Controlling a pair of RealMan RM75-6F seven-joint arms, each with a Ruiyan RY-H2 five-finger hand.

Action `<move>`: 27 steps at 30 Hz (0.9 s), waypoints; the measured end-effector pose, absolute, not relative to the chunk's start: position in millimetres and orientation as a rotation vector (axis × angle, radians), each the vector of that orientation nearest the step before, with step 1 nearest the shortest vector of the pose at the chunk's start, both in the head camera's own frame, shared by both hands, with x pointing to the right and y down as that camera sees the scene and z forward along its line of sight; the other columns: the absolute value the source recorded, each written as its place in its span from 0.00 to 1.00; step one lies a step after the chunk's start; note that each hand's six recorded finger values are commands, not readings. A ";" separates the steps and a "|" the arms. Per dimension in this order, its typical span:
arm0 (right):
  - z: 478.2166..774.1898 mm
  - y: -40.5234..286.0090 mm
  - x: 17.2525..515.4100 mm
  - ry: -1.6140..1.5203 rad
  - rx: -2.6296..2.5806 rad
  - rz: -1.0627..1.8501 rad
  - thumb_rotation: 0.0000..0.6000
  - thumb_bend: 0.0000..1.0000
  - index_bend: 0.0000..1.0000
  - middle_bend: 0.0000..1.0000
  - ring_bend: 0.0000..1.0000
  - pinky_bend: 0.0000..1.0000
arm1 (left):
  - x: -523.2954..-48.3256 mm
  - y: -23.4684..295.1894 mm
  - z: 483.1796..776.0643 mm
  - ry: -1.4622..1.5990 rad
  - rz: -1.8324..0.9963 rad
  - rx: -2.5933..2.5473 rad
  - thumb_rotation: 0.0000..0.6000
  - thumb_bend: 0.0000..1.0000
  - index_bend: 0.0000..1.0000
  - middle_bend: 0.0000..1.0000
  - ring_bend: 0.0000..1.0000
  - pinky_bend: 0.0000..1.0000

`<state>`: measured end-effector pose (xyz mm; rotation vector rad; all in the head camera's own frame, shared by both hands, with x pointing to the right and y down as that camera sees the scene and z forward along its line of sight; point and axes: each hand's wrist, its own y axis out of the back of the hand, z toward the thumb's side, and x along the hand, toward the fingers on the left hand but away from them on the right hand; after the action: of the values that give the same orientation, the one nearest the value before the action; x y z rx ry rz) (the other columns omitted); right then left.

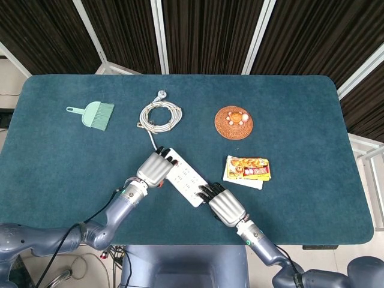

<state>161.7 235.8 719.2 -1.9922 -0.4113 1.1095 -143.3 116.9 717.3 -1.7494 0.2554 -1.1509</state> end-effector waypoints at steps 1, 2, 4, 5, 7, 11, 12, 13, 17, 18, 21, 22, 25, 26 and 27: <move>719.5 235.7 162.4 -0.411 -1.992 1.112 1.00 0.89 0.25 0.22 0.20 0.22 | -142.5 117.1 717.3 0.259 -1.149 -1.750 1.00 0.19 0.37 0.40 0.15 0.18; 719.8 235.9 162.9 -0.411 -1.993 1.114 1.00 0.89 0.25 0.22 0.20 0.22 | -141.5 117.2 717.4 0.264 -1.146 -1.750 1.00 0.19 0.37 0.41 0.15 0.18; 720.5 236.4 163.8 -0.410 -1.996 1.118 1.00 0.89 0.25 0.22 0.20 0.22 | -140.8 117.2 718.0 0.268 -1.143 -1.747 1.00 0.19 0.39 0.42 0.16 0.18; 720.8 236.7 164.2 -0.409 -1.996 1.120 1.00 0.89 0.25 0.22 0.20 0.22 | -140.6 117.3 718.7 0.269 -1.142 -1.744 1.00 0.20 0.40 0.44 0.16 0.18; 720.9 236.5 164.8 -0.410 -1.995 1.120 1.00 0.89 0.26 0.22 0.20 0.22 | -140.5 117.3 719.5 0.271 -1.141 -1.740 1.00 0.23 0.43 0.47 0.18 0.20; 720.8 235.8 165.7 -0.412 -1.994 1.122 1.00 0.89 0.26 0.22 0.20 0.22 | -140.4 117.3 719.6 0.285 -1.135 -1.734 1.00 0.27 0.48 0.51 0.20 0.22; 720.9 235.7 166.0 -0.412 -1.994 1.123 1.00 0.89 0.26 0.22 0.20 0.22 | -140.3 117.2 719.3 0.288 -1.132 -1.733 1.00 0.28 0.48 0.52 0.21 0.22; 720.9 235.8 166.1 -0.412 -1.995 1.123 1.00 0.89 0.26 0.22 0.20 0.22 | -140.3 117.1 719.3 0.291 -1.130 -1.730 1.00 0.28 0.49 0.53 0.22 0.22; 721.1 236.2 166.6 -0.411 -1.995 1.125 1.00 0.89 0.26 0.22 0.20 0.22 | -141.1 117.6 720.0 0.300 -1.123 -1.723 1.00 0.31 0.52 0.56 0.24 0.24; 721.1 236.2 166.9 -0.410 -1.994 1.125 1.00 0.89 0.26 0.22 0.20 0.22 | -141.1 118.0 720.1 0.302 -1.122 -1.723 1.00 0.32 0.53 0.56 0.25 0.25; 720.8 236.1 167.3 -0.411 -1.993 1.125 1.00 0.89 0.26 0.22 0.20 0.22 | -139.9 118.7 718.9 0.316 -1.109 -1.728 1.00 0.32 0.54 0.57 0.25 0.25; 720.8 236.0 167.4 -0.411 -1.993 1.125 1.00 0.89 0.26 0.22 0.20 0.22 | -139.5 118.9 718.4 0.322 -1.105 -1.730 1.00 0.32 0.54 0.58 0.25 0.25; 720.5 236.0 167.2 -0.411 -1.993 1.125 1.00 0.89 0.26 0.22 0.21 0.22 | -140.3 119.8 719.4 0.330 -1.100 -1.731 1.00 0.35 0.55 0.59 0.26 0.26; 720.5 236.2 167.3 -0.410 -1.993 1.124 1.00 0.89 0.26 0.23 0.21 0.22 | -140.9 120.4 720.4 0.330 -1.100 -1.732 1.00 0.36 0.55 0.59 0.26 0.26; 720.6 236.3 167.4 -0.409 -1.993 1.125 1.00 0.89 0.26 0.23 0.21 0.22 | -141.5 120.7 721.0 0.329 -1.101 -1.730 1.00 0.37 0.56 0.59 0.26 0.26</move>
<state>167.4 236.3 720.6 -1.9926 -0.4085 1.1247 -141.5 120.7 721.0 -1.7304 0.3289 -1.1008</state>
